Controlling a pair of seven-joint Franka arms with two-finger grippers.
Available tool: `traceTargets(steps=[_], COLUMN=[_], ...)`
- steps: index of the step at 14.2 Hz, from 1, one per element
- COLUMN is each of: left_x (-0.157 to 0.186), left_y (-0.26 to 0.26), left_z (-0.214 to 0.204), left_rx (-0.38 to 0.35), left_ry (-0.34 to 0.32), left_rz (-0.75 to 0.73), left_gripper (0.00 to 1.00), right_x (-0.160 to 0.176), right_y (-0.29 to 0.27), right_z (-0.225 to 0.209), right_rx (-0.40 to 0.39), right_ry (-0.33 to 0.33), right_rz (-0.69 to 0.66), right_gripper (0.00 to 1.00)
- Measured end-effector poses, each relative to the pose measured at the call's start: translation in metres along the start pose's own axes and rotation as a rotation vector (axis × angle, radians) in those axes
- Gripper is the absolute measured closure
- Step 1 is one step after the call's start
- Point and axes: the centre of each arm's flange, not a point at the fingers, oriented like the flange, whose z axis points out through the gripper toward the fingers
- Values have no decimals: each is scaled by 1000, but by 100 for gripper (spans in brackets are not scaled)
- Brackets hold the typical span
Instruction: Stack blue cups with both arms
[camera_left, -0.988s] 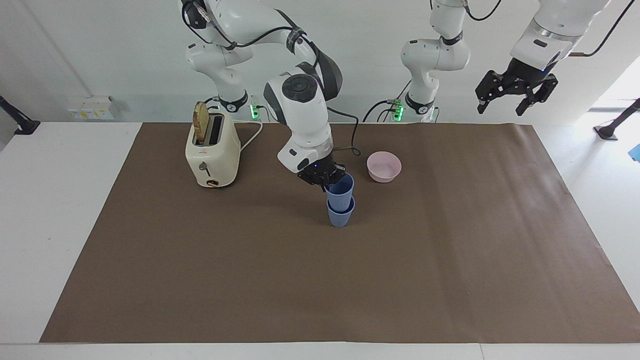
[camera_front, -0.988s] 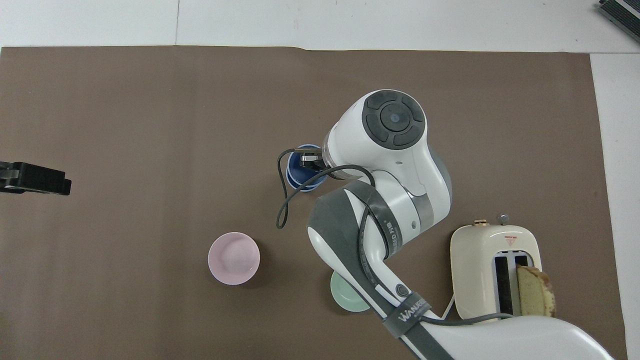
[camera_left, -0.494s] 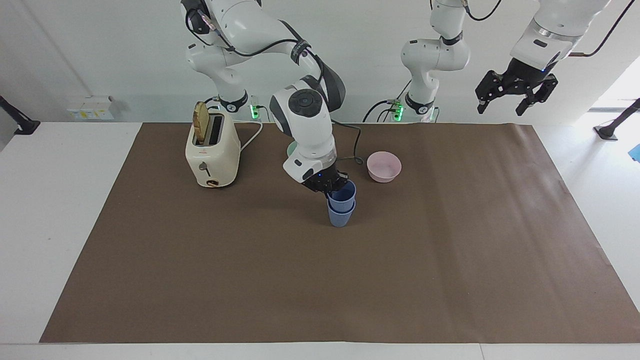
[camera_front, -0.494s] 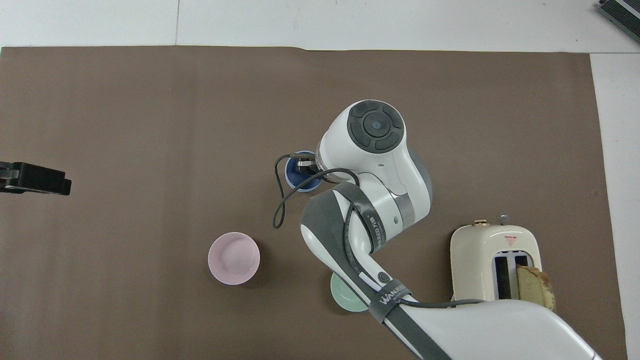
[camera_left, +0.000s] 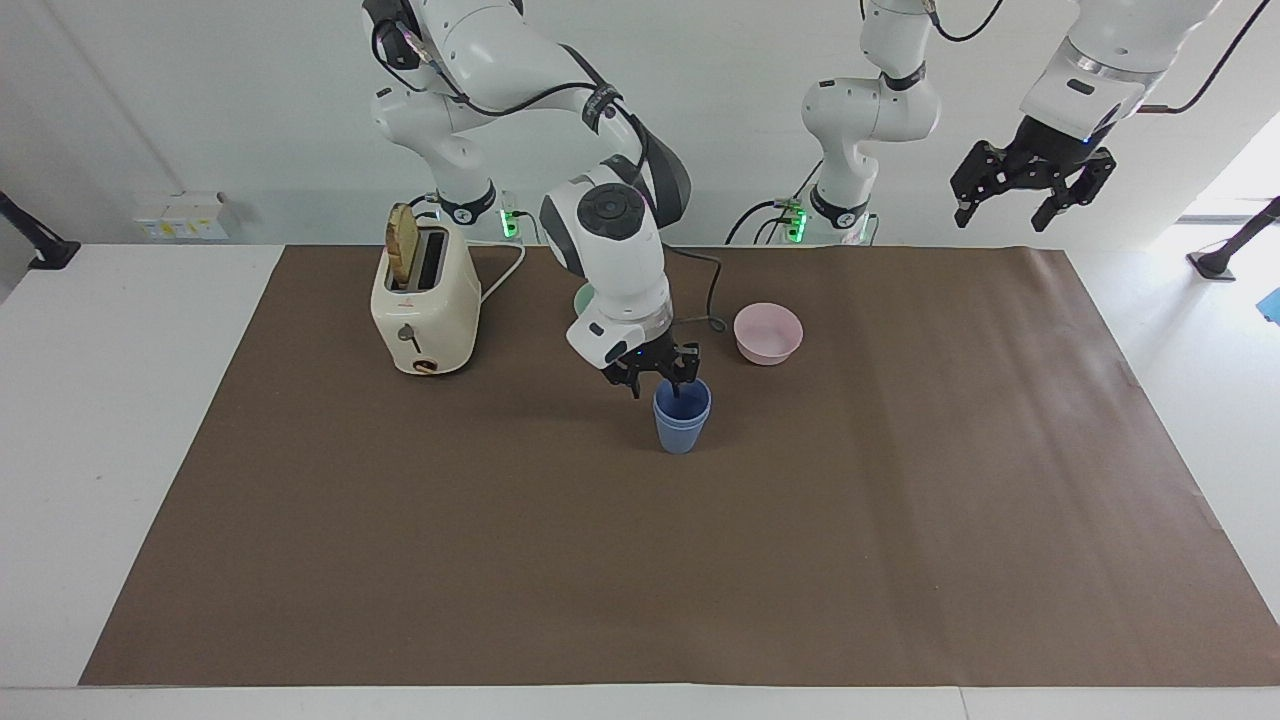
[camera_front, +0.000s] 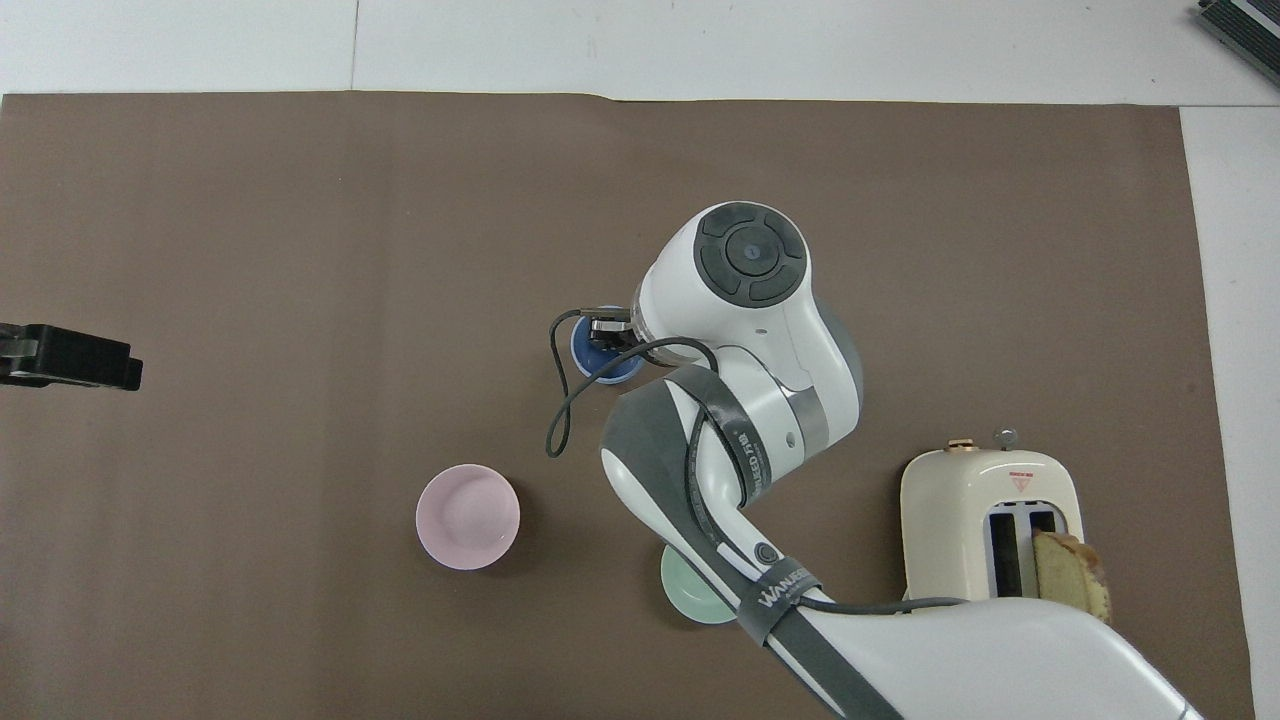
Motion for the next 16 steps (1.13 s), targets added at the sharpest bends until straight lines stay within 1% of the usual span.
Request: traceTargets(steps=[1,2,3,5,7,8,10,12,14,16], left_x=[0,0,0,0,0,0,0,0,0,0], left_y=[0,0,0,0,0,0,0,0,0,0], left_z=[0,0,0,0,0,0,0,0,0,0], left_rx=[0,0,0,0,0,0,0,0,0,0], left_ry=[0,0,0,0,0,0,0,0,0,0], left_rz=[0,0,0,0,0,0,0,0,0,0], left_gripper=[0,0,0,0,0,0,0,0,0,0], right_x=[1,4,9,24,46,56,69,74,76,71], right_y=[0,1,4,18,48,68,106,134,162,190], right_z=[-1,-4,-9,-27,-55,-67,-87,-102,-125,-149], right_rx=[4,9,13,12,19,15,-4,-21,-36,-75], right_ry=[7,17,33,73,115,123,114,98,94,68], right_rz=[1,4,8,11,10,11,11,-1,2,-11], right_gripper=[16,4,0,0,0,0,0,0,0,0])
